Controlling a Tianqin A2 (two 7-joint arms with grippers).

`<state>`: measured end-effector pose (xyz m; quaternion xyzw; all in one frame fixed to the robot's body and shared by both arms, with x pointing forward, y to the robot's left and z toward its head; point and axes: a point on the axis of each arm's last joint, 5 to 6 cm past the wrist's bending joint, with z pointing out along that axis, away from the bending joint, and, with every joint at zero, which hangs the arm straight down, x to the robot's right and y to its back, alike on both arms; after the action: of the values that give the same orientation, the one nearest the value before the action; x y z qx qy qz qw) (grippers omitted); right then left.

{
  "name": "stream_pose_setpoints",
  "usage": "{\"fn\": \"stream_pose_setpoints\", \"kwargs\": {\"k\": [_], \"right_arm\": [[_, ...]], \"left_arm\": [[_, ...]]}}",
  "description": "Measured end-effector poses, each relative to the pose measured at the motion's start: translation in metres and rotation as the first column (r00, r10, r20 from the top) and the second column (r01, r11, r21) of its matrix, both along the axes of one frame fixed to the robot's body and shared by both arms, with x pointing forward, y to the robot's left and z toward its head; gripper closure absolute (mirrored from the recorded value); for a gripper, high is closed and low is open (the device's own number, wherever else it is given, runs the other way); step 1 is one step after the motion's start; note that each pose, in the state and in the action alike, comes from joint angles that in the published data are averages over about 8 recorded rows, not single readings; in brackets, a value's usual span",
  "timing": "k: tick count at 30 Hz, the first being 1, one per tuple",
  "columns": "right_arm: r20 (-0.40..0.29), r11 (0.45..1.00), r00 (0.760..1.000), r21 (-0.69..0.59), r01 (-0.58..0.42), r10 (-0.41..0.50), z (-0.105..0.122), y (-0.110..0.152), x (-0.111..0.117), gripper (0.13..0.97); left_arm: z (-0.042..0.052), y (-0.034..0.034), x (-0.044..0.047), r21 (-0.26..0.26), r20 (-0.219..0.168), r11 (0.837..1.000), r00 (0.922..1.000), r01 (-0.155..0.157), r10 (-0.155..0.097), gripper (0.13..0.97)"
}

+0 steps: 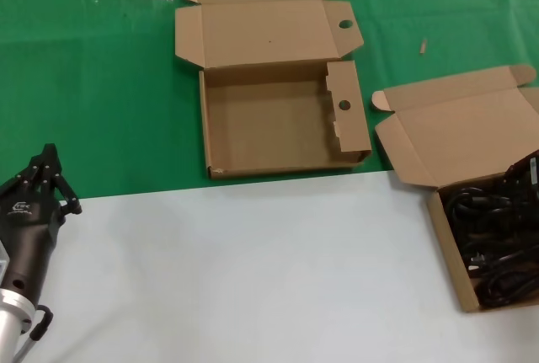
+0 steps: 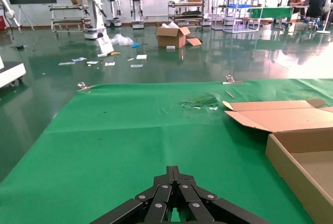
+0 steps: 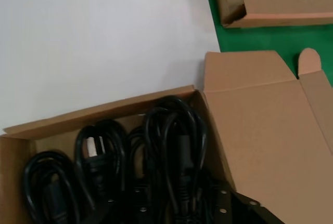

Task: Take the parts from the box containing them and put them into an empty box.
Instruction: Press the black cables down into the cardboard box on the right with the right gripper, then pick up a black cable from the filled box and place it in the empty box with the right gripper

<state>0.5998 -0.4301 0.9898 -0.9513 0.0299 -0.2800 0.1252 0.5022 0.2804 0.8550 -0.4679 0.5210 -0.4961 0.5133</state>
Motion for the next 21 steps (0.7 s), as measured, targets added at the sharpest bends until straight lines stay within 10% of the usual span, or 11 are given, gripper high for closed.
{"fn": "stream_pose_setpoints", "kwargs": {"k": [21], "right_arm": [[-0.004, 1.0, 1.0, 0.005, 0.005, -0.005, 0.058, 0.016, -0.005, 0.887]], "left_arm": [[0.0, 0.0, 0.0, 0.0, 0.0, 1.0, 1.0, 0.0, 0.0, 0.957]]}}
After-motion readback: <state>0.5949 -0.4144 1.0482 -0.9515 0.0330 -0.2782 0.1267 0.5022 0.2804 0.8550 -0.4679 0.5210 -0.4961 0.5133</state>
